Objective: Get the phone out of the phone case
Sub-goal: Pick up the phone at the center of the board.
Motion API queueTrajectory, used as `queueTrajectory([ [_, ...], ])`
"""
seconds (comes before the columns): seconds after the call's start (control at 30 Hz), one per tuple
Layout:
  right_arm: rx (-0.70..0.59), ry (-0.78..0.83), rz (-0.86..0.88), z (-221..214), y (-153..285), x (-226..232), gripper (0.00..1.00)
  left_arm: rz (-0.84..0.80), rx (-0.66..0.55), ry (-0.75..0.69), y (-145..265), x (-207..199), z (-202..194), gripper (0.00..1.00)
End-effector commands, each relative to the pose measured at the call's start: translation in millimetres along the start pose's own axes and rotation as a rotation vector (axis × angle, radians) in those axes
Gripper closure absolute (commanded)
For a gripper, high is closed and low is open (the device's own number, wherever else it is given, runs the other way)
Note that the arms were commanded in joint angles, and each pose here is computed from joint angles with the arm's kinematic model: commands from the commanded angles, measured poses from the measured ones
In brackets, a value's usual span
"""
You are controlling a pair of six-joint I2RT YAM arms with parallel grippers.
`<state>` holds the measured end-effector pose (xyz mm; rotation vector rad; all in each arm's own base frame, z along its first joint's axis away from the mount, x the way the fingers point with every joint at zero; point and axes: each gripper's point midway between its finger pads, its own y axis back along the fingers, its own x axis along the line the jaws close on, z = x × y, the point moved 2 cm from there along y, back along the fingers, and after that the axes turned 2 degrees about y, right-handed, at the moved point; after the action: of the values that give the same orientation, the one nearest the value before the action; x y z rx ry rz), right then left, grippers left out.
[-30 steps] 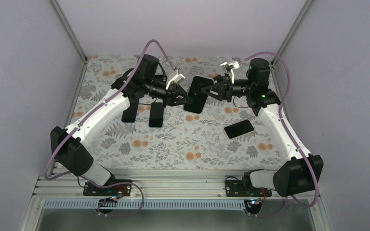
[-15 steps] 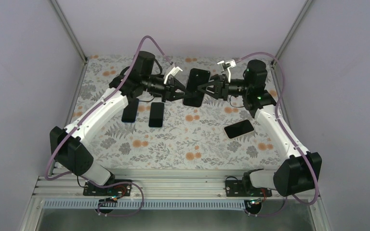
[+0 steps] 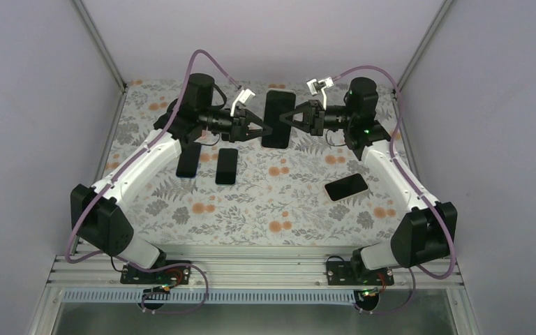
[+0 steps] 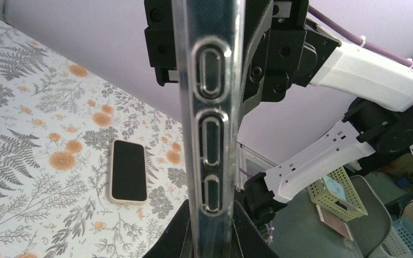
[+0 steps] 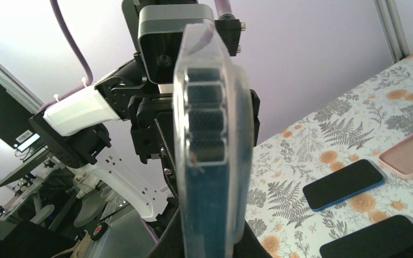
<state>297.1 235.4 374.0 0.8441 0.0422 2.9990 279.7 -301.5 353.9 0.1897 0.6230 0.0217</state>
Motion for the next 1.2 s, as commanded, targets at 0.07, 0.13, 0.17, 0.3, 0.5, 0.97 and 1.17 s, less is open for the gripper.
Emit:
queueTrajectory([
  [0.07, -0.022, 0.001, 0.018, 12.8, -3.3, 10.3, 0.96, -0.01, -0.042, -0.096, 7.9, -18.2, 13.3, 0.97],
  [0.13, -0.022, 0.009, 0.024, 13.8, -2.6, 14.7, 0.96, -0.005, -0.04, -0.11, 8.0, -17.2, 13.4, 0.86],
  [0.17, -0.022, 0.012, 0.026, 14.1, -1.8, 17.6, 0.96, 0.0, -0.037, -0.115, 8.0, -16.3, 13.5, 0.77],
  [0.3, -0.029, 0.036, 0.026, 18.2, 1.6, 26.0, 0.96, 0.019, -0.031, -0.15, 11.3, -15.1, 16.1, 0.57],
  [0.5, -0.044, 0.047, 0.017, 30.7, 5.1, 25.8, 0.96, 0.049, -0.037, -0.2, 23.2, -18.5, 11.8, 0.39],
  [0.97, -0.071, 0.059, 0.018, 35.0, 20.4, 34.3, 0.96, -0.01, -0.04, -0.219, 26.8, -26.1, 4.3, 0.51],
  [1.17, -0.074, 0.061, 0.023, 36.4, 24.2, 37.3, 0.96, -0.063, -0.022, -0.222, 20.8, -31.8, -4.5, 0.57],
])
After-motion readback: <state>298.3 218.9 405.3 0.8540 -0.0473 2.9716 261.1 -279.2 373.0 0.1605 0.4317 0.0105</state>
